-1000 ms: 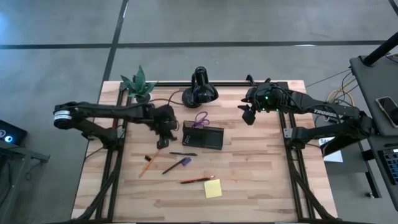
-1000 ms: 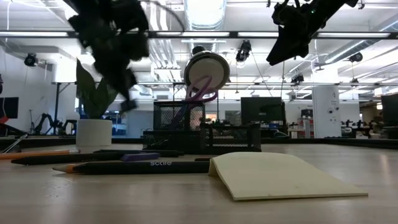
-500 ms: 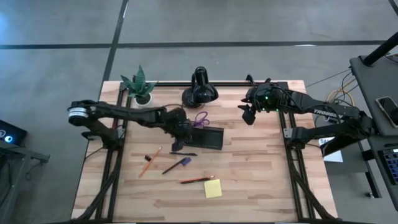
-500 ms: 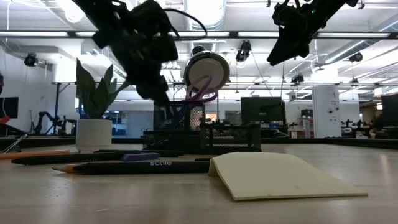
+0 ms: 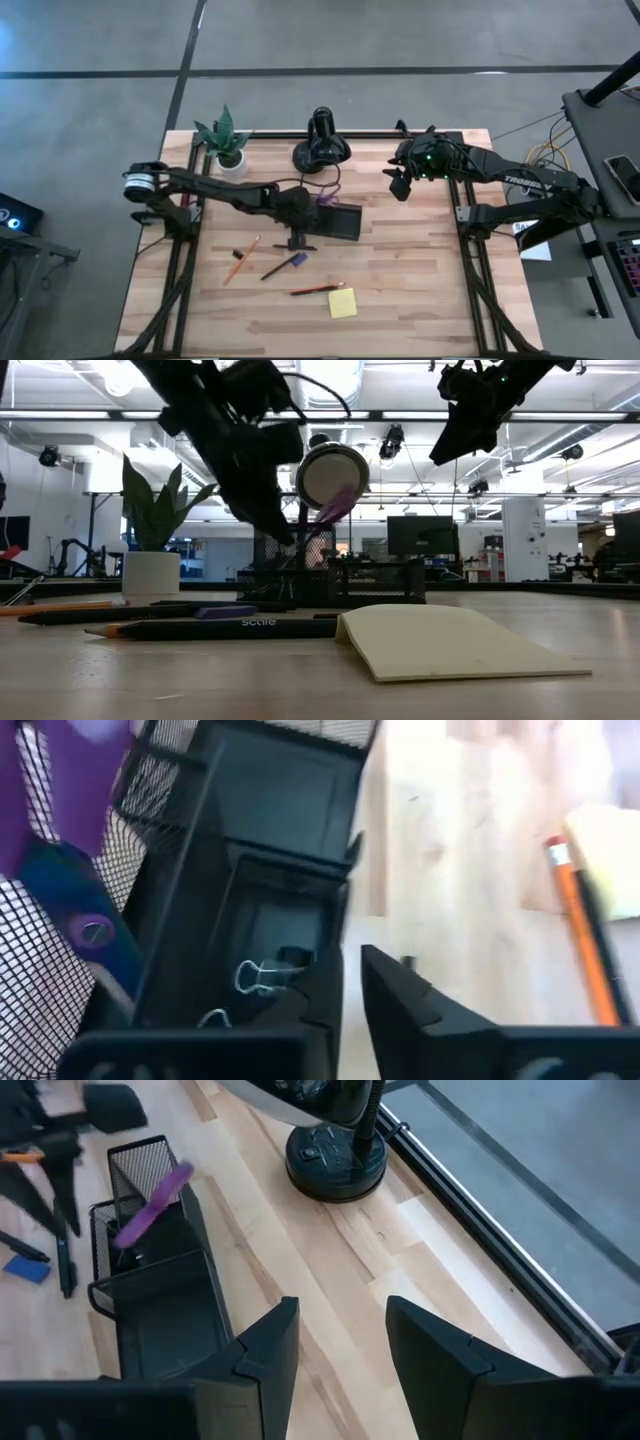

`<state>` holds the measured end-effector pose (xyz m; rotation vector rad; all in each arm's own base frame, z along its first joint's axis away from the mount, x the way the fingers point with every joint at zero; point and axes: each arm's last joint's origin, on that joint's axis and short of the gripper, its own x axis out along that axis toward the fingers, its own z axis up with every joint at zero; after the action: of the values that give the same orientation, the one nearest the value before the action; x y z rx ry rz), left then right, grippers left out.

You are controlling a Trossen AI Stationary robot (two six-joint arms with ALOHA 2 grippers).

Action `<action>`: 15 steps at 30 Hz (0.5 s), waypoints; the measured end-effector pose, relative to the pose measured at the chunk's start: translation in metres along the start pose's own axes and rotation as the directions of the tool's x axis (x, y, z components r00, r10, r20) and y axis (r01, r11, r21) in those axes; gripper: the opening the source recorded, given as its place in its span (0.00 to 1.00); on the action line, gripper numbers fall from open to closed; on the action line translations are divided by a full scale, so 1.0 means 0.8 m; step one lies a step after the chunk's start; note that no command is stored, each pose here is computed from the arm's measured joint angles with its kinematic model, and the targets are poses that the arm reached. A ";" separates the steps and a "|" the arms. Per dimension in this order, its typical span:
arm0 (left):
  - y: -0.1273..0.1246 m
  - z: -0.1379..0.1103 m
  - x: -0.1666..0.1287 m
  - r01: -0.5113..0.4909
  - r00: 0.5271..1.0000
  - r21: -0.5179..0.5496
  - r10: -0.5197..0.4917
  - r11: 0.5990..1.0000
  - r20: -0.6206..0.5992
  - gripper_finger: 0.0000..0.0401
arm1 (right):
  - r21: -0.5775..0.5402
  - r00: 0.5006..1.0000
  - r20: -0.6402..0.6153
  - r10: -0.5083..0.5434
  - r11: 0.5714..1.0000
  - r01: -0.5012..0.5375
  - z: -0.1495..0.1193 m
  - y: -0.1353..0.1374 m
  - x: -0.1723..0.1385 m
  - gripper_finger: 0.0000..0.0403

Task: Pick and place office supplies into organizer
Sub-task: Put the black binder clip into the black desk organizer

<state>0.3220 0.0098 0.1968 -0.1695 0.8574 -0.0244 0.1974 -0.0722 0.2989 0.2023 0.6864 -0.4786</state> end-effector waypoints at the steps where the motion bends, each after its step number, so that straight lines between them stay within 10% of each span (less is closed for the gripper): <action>1: -0.001 0.001 -0.004 0.000 1.000 -0.013 0.001 1.000 0.010 0.11 | -0.002 1.000 0.000 0.000 1.000 0.000 0.000 0.000 0.000 0.36; 10: -0.015 -0.026 -0.076 -0.054 0.979 -0.175 0.018 0.983 -0.202 0.31 | -0.012 1.000 -0.002 0.000 1.000 0.000 0.000 0.000 0.000 0.34; 15: -0.045 -0.065 -0.126 0.020 0.931 -0.044 -0.035 0.999 -0.365 0.29 | -0.061 1.000 0.004 -0.019 0.998 0.019 0.000 -0.001 0.000 0.35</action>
<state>0.2184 -0.0238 0.2449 -0.2178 1.2289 -0.0673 0.1973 -0.0727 0.2990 0.1376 0.6994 -0.4750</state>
